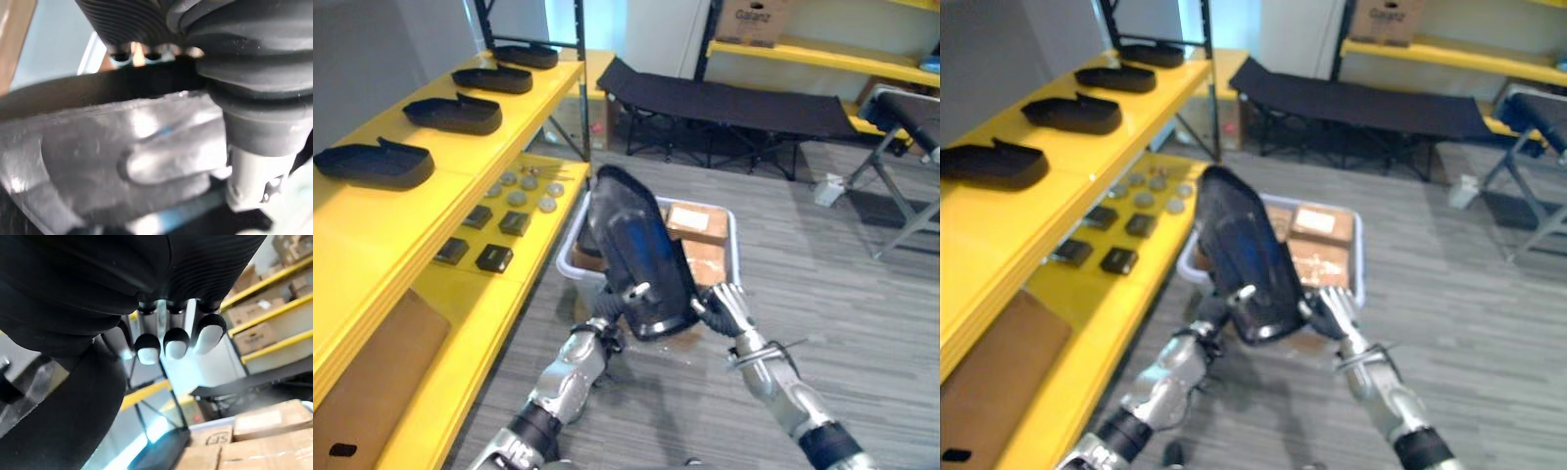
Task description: Walk over and take plastic housings, then place them on the shelf
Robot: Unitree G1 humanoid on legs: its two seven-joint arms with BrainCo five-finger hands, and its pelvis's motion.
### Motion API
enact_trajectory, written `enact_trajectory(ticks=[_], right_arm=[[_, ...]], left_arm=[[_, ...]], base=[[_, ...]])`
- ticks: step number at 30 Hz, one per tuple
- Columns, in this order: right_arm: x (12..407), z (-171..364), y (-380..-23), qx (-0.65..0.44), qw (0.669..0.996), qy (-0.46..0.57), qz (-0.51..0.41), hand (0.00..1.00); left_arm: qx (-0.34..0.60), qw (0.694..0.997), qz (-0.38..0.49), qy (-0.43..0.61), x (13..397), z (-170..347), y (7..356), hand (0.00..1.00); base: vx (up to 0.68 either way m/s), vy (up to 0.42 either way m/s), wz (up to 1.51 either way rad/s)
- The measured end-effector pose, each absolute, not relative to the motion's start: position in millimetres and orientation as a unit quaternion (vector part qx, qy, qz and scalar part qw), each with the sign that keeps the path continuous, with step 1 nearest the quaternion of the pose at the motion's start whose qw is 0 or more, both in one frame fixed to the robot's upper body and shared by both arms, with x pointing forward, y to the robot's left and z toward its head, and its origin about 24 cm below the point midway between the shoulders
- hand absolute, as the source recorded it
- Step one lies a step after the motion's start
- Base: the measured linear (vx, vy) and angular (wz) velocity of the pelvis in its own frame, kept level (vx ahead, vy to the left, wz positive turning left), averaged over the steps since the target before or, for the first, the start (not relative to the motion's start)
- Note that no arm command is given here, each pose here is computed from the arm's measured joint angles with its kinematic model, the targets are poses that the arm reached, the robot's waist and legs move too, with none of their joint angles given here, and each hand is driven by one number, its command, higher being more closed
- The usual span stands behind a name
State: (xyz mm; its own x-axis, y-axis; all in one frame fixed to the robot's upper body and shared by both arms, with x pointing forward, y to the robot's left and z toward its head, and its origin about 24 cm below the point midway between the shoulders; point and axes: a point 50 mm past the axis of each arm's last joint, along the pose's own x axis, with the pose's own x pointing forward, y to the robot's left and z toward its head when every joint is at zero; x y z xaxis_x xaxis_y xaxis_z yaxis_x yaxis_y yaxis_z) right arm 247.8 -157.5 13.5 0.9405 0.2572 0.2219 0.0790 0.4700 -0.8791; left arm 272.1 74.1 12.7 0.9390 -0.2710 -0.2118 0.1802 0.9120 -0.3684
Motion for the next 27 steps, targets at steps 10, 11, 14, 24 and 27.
enact_trajectory(ticks=[10,11,14,24,27], right_arm=[[237,16,-144,-0.466,0.864,-0.19,0.028,1.0],[236,16,-143,-0.463,0.865,-0.192,0.027,1.0],[233,21,-139,-0.433,0.875,-0.216,0.017,0.0],[219,35,-114,-0.293,0.917,-0.271,-0.016,0.0],[219,34,-114,-0.255,0.934,-0.248,-0.03,0.0]], left_arm=[[-0.138,0.979,-0.096,0.112,273,12,78,1.0],[-0.139,0.98,-0.095,0.109,273,12,79,1.0],[-0.144,0.981,-0.086,0.092,274,15,79,1.0],[-0.156,0.985,-0.056,0.054,272,20,80,1.0],[-0.134,0.99,-0.031,0.033,272,24,77,1.0]], base=[[0.0,0.0,0.0],[0.0,0.0,0.0],[0.0,0.0,0.0],[0.0,0.0,0.0],[-0.02,0.001,-0.01]])
